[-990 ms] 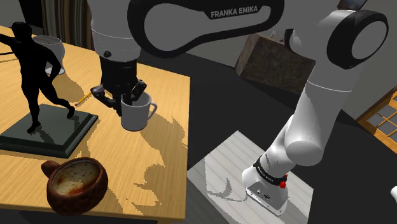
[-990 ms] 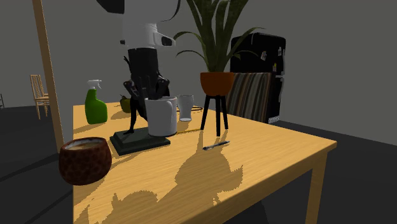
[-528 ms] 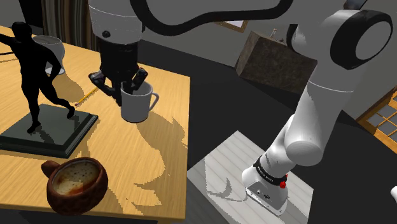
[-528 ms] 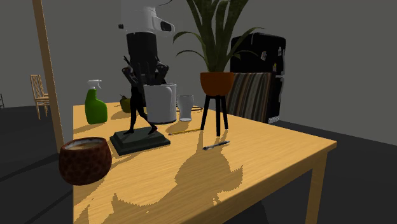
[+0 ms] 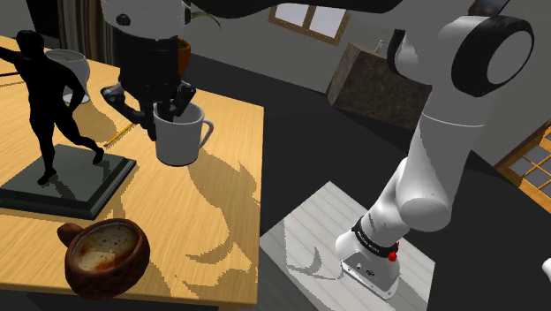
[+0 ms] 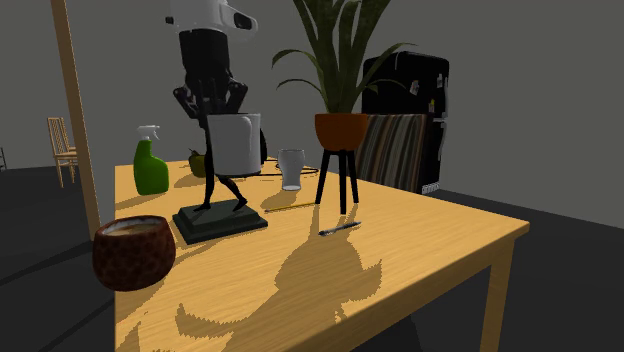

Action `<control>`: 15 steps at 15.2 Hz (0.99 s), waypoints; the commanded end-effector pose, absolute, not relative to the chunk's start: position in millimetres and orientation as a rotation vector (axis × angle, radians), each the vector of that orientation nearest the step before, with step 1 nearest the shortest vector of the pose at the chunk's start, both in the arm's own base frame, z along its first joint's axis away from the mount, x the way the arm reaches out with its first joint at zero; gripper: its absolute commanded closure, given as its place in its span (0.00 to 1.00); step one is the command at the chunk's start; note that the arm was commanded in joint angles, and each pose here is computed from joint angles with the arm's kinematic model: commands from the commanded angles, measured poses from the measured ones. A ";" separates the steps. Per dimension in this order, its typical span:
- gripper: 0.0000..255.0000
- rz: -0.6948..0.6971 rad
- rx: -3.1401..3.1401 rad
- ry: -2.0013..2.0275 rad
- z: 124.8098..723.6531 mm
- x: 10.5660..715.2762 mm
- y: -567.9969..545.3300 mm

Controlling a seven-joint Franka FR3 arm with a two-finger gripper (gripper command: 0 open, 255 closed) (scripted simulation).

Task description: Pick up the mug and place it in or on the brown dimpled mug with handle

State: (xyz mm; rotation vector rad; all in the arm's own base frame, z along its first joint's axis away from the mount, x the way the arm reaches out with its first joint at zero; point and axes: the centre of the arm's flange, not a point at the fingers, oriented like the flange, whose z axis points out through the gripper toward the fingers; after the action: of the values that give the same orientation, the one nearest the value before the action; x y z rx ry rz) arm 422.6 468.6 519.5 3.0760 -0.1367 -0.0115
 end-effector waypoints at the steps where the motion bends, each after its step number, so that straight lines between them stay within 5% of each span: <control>1: 1.00 -0.011 3.075 -0.139 524.6 412.2 489.2; 15: 1.00 -0.011 3.075 -0.139 525.4 359.3 626.1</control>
State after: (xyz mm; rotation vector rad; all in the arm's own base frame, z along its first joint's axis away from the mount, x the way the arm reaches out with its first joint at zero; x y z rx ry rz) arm 360.6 624.3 529.6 3.0746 -0.1374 -0.0125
